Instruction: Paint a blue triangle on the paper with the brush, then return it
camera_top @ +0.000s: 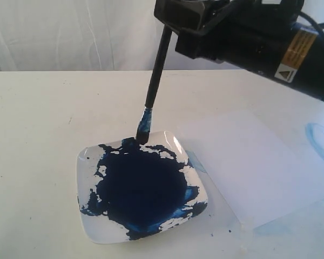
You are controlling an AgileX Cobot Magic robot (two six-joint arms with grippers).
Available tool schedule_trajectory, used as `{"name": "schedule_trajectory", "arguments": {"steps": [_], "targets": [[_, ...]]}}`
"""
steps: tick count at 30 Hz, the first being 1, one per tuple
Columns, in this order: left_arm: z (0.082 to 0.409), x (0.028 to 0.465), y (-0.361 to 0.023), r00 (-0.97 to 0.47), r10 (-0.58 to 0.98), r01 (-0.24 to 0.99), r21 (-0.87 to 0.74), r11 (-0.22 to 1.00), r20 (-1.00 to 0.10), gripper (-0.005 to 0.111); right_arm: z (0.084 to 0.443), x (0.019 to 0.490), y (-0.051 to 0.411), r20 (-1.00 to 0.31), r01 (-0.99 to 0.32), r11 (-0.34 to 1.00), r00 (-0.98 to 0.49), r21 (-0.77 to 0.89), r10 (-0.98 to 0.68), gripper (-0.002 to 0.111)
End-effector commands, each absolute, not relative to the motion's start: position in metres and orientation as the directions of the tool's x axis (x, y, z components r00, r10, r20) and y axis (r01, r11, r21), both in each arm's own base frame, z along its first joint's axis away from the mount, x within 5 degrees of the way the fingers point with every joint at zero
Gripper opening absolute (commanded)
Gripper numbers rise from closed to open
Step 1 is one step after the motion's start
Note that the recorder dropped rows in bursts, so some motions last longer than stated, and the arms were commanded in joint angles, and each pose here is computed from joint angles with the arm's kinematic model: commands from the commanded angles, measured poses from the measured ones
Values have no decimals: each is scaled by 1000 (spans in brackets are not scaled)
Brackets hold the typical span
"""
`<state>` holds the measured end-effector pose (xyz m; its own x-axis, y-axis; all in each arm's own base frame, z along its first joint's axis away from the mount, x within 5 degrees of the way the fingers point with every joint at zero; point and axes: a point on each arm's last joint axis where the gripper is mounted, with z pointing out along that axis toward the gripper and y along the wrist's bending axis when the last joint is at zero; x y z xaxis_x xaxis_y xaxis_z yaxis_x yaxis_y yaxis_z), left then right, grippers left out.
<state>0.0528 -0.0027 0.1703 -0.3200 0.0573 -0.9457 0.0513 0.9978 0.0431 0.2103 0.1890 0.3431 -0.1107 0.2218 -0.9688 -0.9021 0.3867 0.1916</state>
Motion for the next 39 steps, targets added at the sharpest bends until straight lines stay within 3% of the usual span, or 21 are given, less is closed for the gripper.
{"name": "schedule_trajectory", "arguments": {"steps": [1,7,16,21,26,32,36,39], "targets": [[172,53,-3,-294,53,48,40,998,-954,0,362,208,182,-984,-959,261,-67,109,166,0],[176,55,-2,-243,51,42,42,998,-969,0,380,211,183,-984,-982,187,3,31,180,0],[183,56,-2,-171,45,34,40,999,-984,0,359,228,193,-989,-985,161,-38,61,145,0],[194,57,-1,-51,31,21,30,999,-998,0,342,236,199,-991,-991,116,-47,61,123,0],[210,57,0,125,-124,24,-122,992,-984,0,324,246,205,-993,-992,100,-66,76,102,0],[230,52,1,333,-308,102,-291,951,-891,0,302,258,211,-991,-986,110,-118,125,70,0],[229,53,1,255,-381,97,-368,925,-889,0,295,262,213,-997,-991,127,-45,51,56,0],[234,58,-1,78,-411,51,-408,911,-908,0,288,269,214,-997,-986,156,-50,59,60,0]]}}
